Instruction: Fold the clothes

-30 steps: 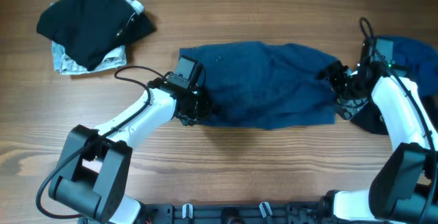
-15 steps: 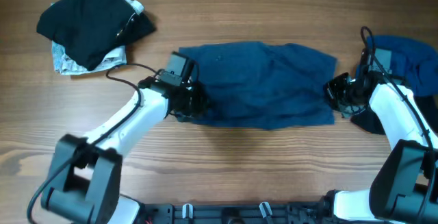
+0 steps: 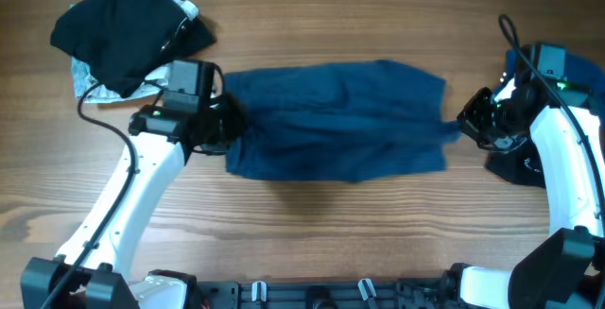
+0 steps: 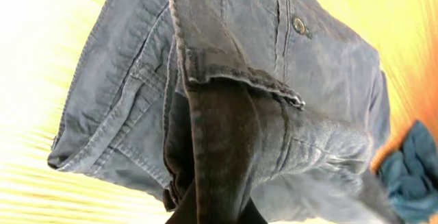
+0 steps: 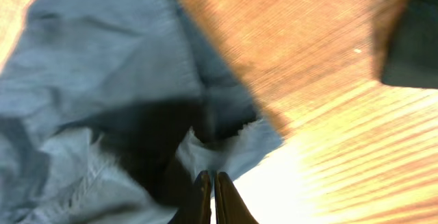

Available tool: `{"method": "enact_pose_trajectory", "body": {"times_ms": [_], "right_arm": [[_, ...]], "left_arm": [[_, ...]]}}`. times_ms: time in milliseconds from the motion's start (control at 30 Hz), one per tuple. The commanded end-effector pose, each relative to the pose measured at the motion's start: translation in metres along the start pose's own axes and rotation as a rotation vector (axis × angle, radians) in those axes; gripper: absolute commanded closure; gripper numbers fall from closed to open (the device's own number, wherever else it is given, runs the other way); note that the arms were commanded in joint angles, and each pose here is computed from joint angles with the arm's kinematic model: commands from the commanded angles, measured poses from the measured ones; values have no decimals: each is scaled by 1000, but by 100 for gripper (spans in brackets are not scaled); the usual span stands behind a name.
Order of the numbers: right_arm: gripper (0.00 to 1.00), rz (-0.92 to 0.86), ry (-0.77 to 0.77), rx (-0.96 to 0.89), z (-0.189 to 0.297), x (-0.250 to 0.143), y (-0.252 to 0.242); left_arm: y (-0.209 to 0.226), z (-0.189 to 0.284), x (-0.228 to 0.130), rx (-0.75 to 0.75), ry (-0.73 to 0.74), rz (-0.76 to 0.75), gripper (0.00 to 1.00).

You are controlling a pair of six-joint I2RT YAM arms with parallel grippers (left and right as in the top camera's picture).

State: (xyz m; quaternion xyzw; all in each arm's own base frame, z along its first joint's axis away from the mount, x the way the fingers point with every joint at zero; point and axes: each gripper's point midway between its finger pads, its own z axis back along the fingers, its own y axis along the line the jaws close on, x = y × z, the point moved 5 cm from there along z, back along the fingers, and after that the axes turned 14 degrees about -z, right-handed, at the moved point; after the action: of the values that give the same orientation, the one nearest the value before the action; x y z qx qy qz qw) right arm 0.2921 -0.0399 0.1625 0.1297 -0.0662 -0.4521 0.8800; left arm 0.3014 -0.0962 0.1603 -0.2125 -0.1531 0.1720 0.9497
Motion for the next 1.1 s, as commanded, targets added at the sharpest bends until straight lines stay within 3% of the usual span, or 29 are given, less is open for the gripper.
{"method": "enact_pose_trajectory", "body": {"times_ms": [0,167,233,300,400,467,533,567,600,633,733,767,800,833,867,967,1067], "right_arm": [[96,27,-55,-50,8,6,-6],[96,16,-6,-85,7,-3,-14],[95,26,1,-78,7,-5,-12],[89,49,1,-58,7,-4,-9],[75,79,7,-9,6,-3,-2],[73,81,-3,9,6,-1,1],[58,86,-9,19,6,0,3],[35,89,-18,32,6,2,5],[26,95,-20,58,7,3,10],[24,100,-17,88,7,4,14],[49,136,-32,152,7,4,29],[69,168,-35,169,4,-1,38],[80,187,-34,182,2,-4,43],[96,238,-22,218,-5,-14,56],[96,281,-13,235,-13,-23,66],[96,417,39,223,-50,-47,89],[96,422,133,140,-102,-57,88]], "left_arm": [[7,13,9,35,-47,-20,96],[15,13,-3,76,14,-1,96],[22,14,-13,109,64,3,88],[31,16,-26,159,129,-39,76],[45,21,-38,244,186,-22,69],[48,23,-45,262,219,-13,68],[51,26,-52,278,256,-2,60],[52,27,-55,282,275,-2,50],[52,26,-54,279,269,-9,49],[48,24,-47,259,238,-36,49],[38,16,-26,202,133,-67,54],[32,11,-16,175,90,-85,63],[28,7,-9,154,57,-103,73],[23,1,2,130,16,-116,90],[20,-7,10,116,-7,-123,96],[22,-33,16,106,14,-120,96],[32,-64,18,132,56,-120,96]]}}
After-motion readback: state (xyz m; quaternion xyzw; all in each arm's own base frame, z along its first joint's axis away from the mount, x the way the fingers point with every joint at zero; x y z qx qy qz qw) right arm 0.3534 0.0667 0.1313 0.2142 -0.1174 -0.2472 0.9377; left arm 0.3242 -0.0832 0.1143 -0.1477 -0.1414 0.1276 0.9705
